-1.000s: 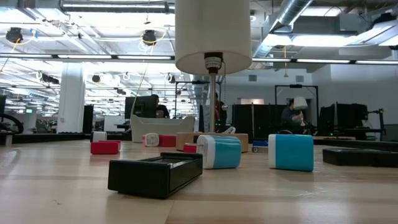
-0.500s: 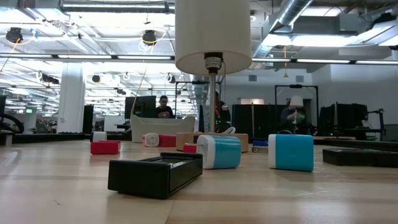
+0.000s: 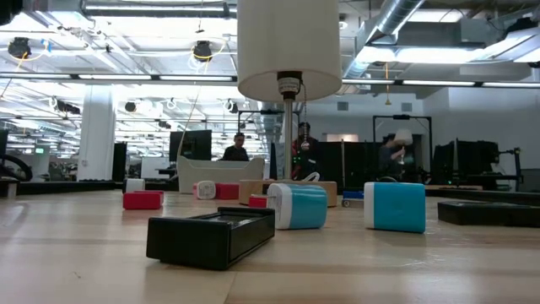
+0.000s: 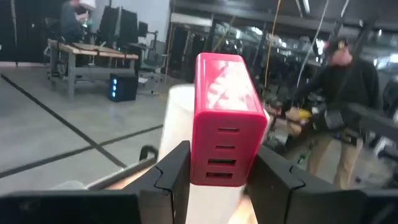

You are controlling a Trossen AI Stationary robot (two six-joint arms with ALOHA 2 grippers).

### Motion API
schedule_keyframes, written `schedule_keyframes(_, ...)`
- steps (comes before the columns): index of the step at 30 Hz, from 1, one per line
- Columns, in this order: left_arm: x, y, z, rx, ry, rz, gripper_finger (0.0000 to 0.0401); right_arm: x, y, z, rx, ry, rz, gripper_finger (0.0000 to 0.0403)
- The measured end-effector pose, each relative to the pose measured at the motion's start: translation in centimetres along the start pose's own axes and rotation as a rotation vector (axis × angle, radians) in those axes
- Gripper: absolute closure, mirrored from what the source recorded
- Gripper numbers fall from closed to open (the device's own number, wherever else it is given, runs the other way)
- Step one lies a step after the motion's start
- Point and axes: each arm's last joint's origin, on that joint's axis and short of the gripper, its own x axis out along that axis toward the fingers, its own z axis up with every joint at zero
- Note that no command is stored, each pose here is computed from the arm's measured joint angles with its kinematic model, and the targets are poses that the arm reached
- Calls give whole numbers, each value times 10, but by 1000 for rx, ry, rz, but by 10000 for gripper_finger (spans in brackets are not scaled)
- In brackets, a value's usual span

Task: Pick & Place Office items
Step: Put the right red charger adapter into the gray bin

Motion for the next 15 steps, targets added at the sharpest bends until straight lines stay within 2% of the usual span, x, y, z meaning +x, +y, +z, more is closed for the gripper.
schedule_keyframes(3, 18, 18, 14, -26, -63, 40, 283, 4, 0, 0, -19, -7, -5, 209)
schedule_keyframes(6, 34, 40, 29, -11, -136, 124, 283, 4, 0, 0, -29, -8, -5, 209)
schedule_keyframes(10, 45, 73, 48, 0, -246, 196, 283, 4, -1, 0, -38, -7, -5, 210)
schedule_keyframes(12, 47, 84, 54, -22, -304, 176, 283, 4, 0, 0, -45, -7, -5, 211)
schedule_keyframes(15, 52, 94, 62, -106, -410, 75, 283, 4, 0, 0, -46, -6, -4, 211)
